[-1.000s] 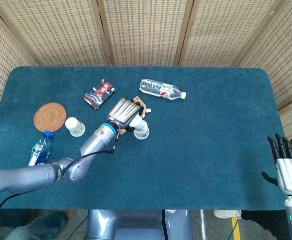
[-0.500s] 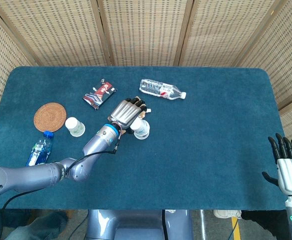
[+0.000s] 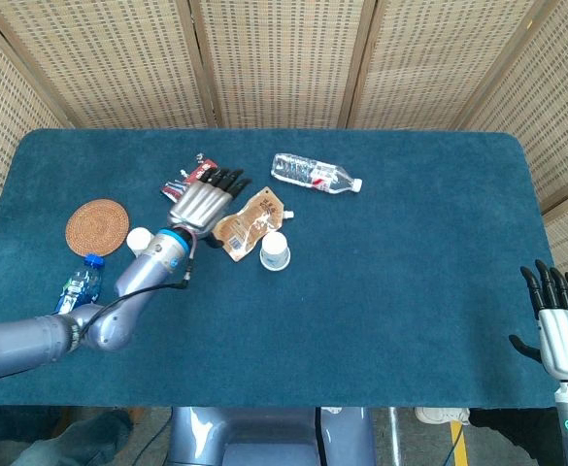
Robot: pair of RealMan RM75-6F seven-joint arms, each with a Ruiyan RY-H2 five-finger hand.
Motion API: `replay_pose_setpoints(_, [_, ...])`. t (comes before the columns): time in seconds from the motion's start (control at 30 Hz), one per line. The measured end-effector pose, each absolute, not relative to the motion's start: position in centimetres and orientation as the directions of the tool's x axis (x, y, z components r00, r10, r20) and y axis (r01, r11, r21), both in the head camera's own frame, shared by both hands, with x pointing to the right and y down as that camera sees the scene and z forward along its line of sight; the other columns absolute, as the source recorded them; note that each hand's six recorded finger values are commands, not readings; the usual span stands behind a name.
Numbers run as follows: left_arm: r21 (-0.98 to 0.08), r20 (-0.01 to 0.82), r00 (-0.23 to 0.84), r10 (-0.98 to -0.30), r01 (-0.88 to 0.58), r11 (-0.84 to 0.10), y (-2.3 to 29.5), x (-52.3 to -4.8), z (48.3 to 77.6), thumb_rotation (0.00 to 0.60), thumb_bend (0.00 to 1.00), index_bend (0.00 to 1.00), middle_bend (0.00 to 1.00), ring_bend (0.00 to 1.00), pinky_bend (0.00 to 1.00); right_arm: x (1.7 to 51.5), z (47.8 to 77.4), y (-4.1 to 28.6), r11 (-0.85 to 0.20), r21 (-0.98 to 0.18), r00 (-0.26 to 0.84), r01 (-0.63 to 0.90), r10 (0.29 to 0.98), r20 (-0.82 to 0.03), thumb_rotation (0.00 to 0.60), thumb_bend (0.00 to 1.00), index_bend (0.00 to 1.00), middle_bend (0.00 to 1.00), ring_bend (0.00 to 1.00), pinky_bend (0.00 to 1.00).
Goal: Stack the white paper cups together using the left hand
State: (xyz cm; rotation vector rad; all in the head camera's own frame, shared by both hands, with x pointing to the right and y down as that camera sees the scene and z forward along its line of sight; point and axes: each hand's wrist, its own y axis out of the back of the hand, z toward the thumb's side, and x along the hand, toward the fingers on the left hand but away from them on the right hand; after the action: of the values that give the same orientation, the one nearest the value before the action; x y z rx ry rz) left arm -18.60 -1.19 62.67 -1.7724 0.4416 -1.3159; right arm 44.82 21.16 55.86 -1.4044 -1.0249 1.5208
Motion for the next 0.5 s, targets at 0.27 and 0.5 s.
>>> replay_pose_setpoints(0.27, [-0.716,0.699,0.184,-0.691,0.184,-0.674,1.9,-31.1,65.6,0.600,0.00,0.06,0.00,0.00,0.12,43.9,56.4,21.4,-0.364,-0.931,-0.027,-0.041,0.931,-0.363,0.600,0.00,0.00,0.00,0.00,0.00])
replay_pose_setpoints(0.5, [-0.702,0.713,0.131,-0.689,0.140,-0.699,2.5,-36.1,68.1,0.600,0.00,0.13,0.02,0.02,0.15,43.7,56.8,21.4,-0.372,-0.927,-0.026,-0.047,0.928,-0.371,0.600,0.00,0.00,0.00,0.00,0.00])
